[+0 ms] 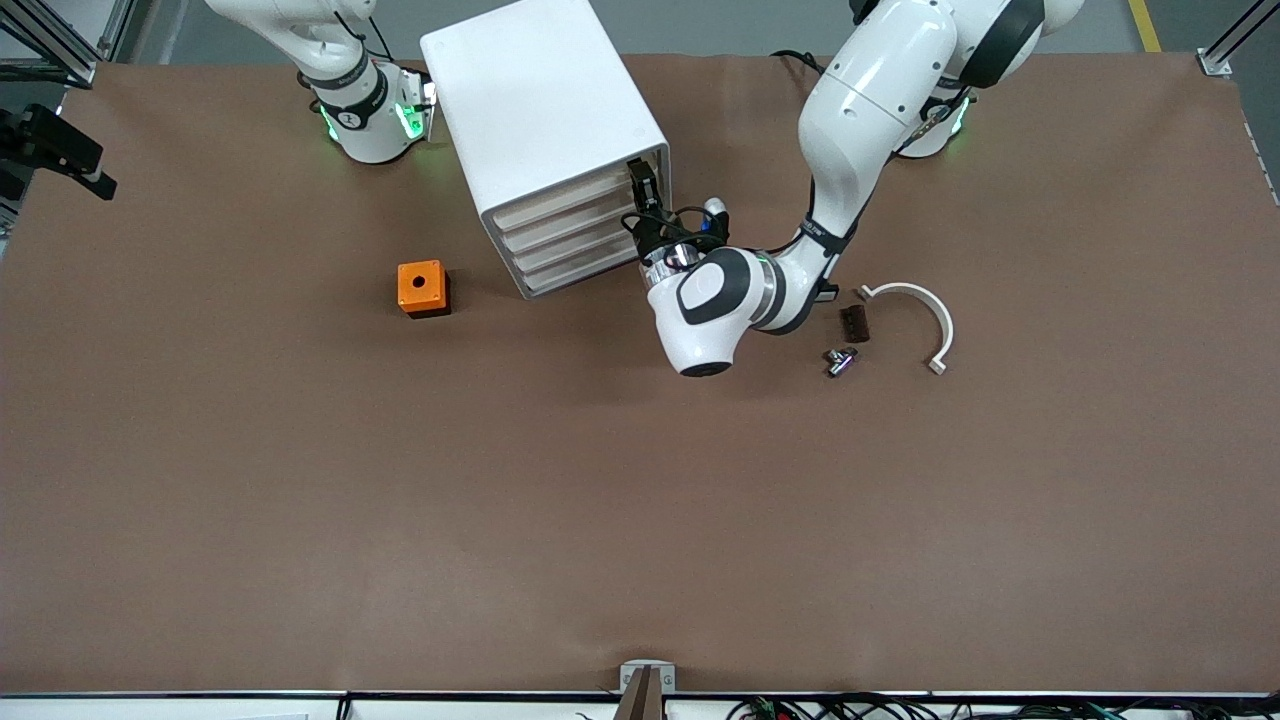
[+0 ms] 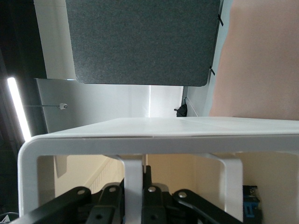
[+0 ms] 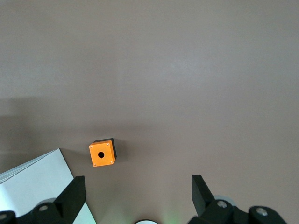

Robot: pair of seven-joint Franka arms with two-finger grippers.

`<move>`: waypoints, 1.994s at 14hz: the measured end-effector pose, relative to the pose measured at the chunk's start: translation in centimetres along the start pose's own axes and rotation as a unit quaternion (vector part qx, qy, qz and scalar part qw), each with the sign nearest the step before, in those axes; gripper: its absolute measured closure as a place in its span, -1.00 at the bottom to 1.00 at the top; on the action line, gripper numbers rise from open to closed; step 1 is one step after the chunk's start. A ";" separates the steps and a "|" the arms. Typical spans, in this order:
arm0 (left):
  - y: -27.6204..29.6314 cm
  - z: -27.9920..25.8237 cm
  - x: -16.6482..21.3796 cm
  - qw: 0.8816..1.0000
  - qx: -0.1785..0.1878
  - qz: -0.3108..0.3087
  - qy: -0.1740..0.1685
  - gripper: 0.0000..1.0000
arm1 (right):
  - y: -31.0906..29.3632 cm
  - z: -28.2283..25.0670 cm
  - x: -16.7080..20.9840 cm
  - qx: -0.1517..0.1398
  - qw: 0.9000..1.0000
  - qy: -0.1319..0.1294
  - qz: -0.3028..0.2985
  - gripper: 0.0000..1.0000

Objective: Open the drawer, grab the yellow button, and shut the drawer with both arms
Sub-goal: 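Pull the drawer out of the cabinet with the left gripper, then reach the right gripper toward the open drawer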

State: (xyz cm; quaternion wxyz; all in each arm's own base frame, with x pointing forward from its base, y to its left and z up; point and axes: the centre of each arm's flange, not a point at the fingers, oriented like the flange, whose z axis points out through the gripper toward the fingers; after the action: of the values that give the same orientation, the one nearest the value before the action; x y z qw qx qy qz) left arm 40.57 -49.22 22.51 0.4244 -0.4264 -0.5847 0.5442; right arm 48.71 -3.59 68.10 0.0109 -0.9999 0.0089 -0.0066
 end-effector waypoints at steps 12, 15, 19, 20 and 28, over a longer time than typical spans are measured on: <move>0.2 -8.9 4.2 0.997 -0.009 0.000 -0.081 0.81 | 0.5 8.5 6.3 0.000 0.998 -0.068 0.003 -1.00; -0.1 -12.0 5.3 0.993 -0.027 0.004 -0.116 0.78 | 0.8 10.5 8.0 0.000 0.997 -0.082 0.005 -1.00; -0.4 -14.6 6.4 0.989 -0.040 0.008 -0.144 0.78 | 1.1 11.2 8.5 -0.006 0.996 -0.089 0.006 -1.00; -0.5 -15.2 6.7 0.988 -0.042 0.009 -0.150 0.78 | 1.2 11.5 8.6 -0.012 0.996 -0.091 0.006 -1.00; -0.4 -16.0 7.1 0.986 -0.047 0.008 -0.160 0.52 | -5.9 11.5 7.8 0.005 0.979 -0.121 0.166 -1.00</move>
State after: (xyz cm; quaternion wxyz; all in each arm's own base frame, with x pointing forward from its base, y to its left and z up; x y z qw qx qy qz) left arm 53.96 -38.01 23.93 0.3004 -0.3585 -0.6663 0.5807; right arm 56.77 2.42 56.87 0.0181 -0.9777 0.1738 0.1164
